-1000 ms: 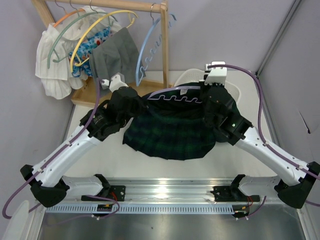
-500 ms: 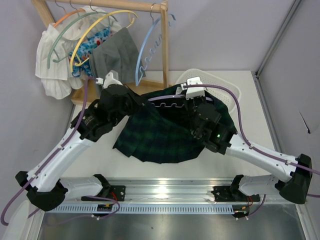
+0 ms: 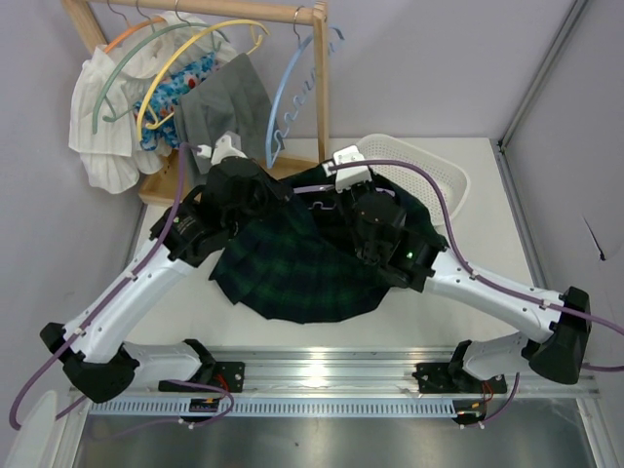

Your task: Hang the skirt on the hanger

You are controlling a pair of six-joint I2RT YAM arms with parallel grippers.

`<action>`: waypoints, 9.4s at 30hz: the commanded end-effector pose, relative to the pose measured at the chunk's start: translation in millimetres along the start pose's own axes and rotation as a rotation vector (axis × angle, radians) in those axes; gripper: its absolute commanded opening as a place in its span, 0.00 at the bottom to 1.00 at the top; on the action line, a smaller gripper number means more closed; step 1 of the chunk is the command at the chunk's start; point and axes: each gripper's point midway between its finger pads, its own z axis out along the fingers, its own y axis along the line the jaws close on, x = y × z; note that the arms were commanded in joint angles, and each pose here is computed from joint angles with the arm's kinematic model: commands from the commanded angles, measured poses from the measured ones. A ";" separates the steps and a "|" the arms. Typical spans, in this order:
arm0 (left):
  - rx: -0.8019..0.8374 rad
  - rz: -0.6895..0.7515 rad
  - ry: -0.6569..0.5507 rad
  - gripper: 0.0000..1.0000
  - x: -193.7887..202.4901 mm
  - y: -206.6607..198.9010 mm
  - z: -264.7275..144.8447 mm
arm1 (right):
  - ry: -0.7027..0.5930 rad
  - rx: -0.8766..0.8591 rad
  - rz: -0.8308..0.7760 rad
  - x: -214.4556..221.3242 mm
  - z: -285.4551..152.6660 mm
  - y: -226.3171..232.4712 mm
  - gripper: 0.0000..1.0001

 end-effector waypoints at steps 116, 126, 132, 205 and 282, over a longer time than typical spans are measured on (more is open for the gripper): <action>0.668 0.960 0.074 0.00 2.3 -96.0 -60.2 | 0.073 -0.488 0.433 -108.5 -46.4 -58.6 0.99; 0.720 0.915 -0.007 0.00 -16.9 -107.6 -93.0 | 0.181 -0.150 0.413 -54.1 -56.7 -137.3 0.99; 0.688 0.887 -0.052 0.00 -35.1 -108.4 -110.8 | 0.214 -0.052 0.456 -18.3 -49.9 -163.5 0.99; 0.680 0.867 -0.111 0.00 -47.6 -98.6 -136.6 | 0.225 -0.409 0.498 -57.4 -44.4 -108.2 0.66; 0.546 0.877 -0.071 0.00 -37.3 -73.4 -102.7 | 0.128 -0.036 0.276 -127.3 -10.0 -117.4 0.00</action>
